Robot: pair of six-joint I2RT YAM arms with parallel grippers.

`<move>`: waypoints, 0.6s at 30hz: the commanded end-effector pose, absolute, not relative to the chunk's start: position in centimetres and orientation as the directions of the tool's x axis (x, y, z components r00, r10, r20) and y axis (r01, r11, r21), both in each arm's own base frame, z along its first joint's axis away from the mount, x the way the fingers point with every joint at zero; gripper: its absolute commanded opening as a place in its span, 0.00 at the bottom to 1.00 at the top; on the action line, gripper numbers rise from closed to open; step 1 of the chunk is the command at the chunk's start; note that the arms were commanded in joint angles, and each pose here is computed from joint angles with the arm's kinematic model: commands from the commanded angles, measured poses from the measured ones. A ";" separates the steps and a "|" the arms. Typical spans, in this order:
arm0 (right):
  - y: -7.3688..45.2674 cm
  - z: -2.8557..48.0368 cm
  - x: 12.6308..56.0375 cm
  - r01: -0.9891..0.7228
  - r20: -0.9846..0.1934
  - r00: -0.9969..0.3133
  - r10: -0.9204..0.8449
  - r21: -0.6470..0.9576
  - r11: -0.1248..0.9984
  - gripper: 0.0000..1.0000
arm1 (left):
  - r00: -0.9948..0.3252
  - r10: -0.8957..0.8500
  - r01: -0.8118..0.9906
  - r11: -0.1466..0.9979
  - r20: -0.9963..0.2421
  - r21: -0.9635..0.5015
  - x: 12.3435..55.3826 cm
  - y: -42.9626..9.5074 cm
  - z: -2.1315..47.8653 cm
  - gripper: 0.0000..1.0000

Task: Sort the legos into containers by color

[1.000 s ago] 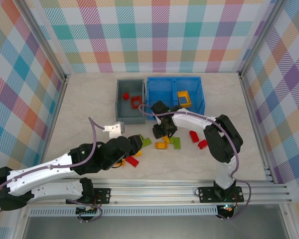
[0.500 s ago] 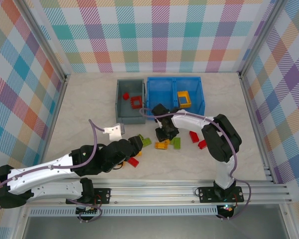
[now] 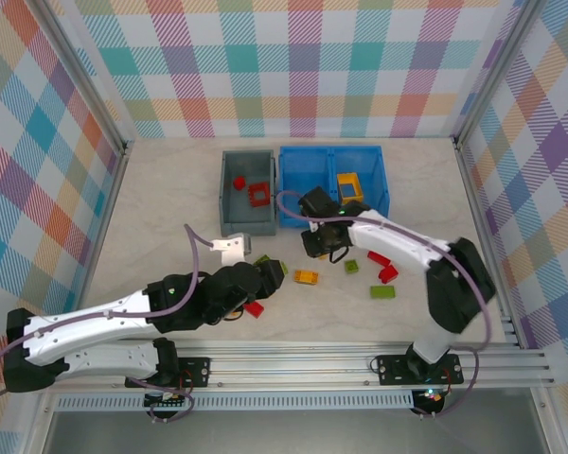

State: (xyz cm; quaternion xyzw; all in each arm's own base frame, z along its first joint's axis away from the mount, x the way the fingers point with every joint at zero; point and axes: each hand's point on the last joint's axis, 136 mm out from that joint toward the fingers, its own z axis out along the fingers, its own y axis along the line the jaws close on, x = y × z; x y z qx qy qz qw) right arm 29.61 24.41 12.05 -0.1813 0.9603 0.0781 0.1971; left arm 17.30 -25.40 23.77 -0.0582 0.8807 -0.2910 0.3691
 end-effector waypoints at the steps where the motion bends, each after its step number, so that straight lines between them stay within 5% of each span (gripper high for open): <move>1: 21.2 15.8 30.7 -0.281 -0.491 -0.849 -0.196 0.105 0.954 0.25 | -0.721 -0.297 0.172 0.799 -0.626 -0.576 17.4 -27.6 25.2 0.59; 7: 14.1 19.0 36.7 -0.083 -0.561 -0.828 -0.011 0.102 0.991 0.26 | -0.723 -0.244 0.248 0.782 -0.647 -0.572 18.2 -32.4 26.0 0.59; 18: 9.9 16.8 50.2 0.079 -0.527 -0.849 -0.040 -0.201 0.976 0.25 | -0.697 -0.221 0.318 0.757 -0.682 -0.571 24.2 -39.5 28.2 0.61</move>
